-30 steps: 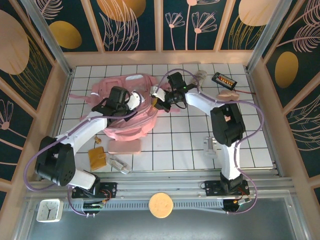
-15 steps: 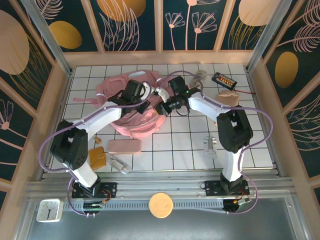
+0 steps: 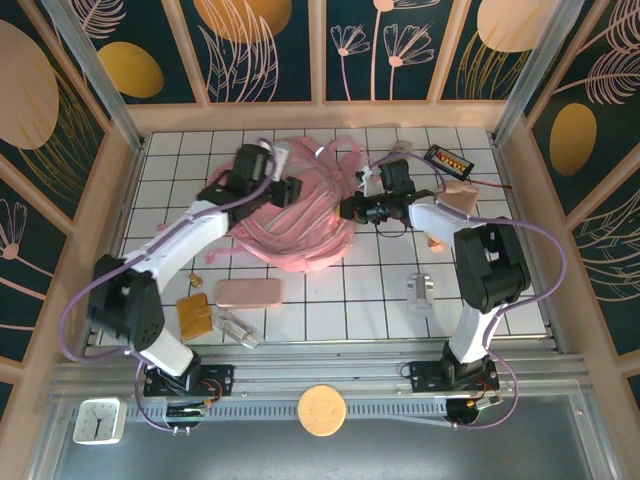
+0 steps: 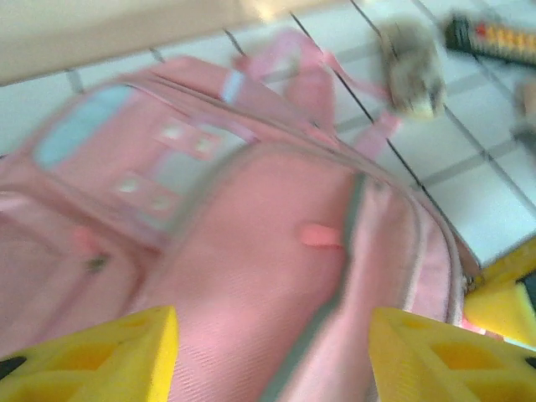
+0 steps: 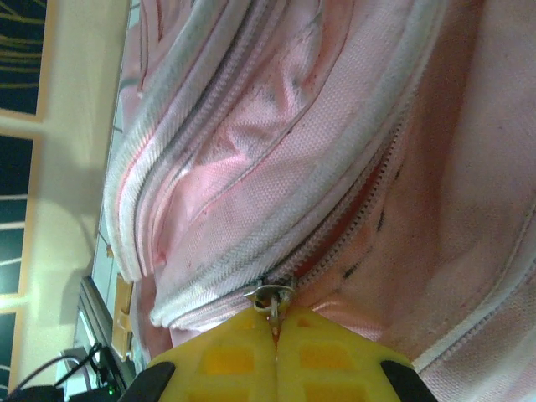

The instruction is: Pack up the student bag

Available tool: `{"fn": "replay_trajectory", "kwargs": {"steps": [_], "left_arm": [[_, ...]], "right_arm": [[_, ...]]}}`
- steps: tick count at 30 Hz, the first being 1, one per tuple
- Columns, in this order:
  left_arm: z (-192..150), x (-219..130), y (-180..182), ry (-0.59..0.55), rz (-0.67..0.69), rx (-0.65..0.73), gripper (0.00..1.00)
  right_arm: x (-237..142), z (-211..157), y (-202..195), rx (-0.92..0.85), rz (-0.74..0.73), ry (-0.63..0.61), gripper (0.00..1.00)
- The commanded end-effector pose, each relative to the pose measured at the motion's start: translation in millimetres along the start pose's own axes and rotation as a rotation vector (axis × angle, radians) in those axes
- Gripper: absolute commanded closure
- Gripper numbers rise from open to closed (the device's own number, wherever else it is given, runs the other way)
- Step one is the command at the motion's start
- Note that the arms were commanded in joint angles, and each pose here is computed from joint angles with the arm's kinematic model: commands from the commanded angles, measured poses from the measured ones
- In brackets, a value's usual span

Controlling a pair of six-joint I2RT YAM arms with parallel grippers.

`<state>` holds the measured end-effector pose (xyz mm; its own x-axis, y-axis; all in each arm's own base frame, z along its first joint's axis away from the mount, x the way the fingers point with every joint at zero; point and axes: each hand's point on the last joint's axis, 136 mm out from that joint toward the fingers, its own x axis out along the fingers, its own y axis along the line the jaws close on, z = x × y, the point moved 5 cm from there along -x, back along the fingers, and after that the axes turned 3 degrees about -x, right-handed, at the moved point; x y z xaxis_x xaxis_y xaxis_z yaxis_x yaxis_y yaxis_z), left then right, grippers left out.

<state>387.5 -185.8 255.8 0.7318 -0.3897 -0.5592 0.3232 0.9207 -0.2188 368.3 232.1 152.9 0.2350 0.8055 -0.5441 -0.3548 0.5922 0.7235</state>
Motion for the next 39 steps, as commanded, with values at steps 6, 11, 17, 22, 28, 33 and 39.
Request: {"fn": "replay_trajectory", "kwargs": {"steps": [6,11,17,22,28,33,39], "left_arm": [[-56,-13,73,0.133,0.061,-0.398,0.43],[-107,23,79,0.244,0.006,-0.544,0.62],[-149,37,81,0.265,-0.019,-0.703,0.69],[-162,48,77,0.226,-0.048,-0.807,0.77],[-157,57,62,0.174,-0.092,-0.849,0.82],[-159,57,50,0.161,-0.124,-0.874,0.84],[-158,54,45,0.161,-0.150,-0.873,0.85]], "right_arm": [[8,12,8,-0.016,0.082,0.002,1.00],[11,4,8,0.006,0.119,0.065,1.00],[14,-4,10,0.054,0.159,0.134,1.00],[14,-20,10,0.110,0.145,0.186,1.00],[33,-45,28,0.130,0.156,0.222,1.00],[46,-53,38,0.162,0.126,0.115,1.00],[63,-59,69,0.127,0.136,0.065,1.00]]}}
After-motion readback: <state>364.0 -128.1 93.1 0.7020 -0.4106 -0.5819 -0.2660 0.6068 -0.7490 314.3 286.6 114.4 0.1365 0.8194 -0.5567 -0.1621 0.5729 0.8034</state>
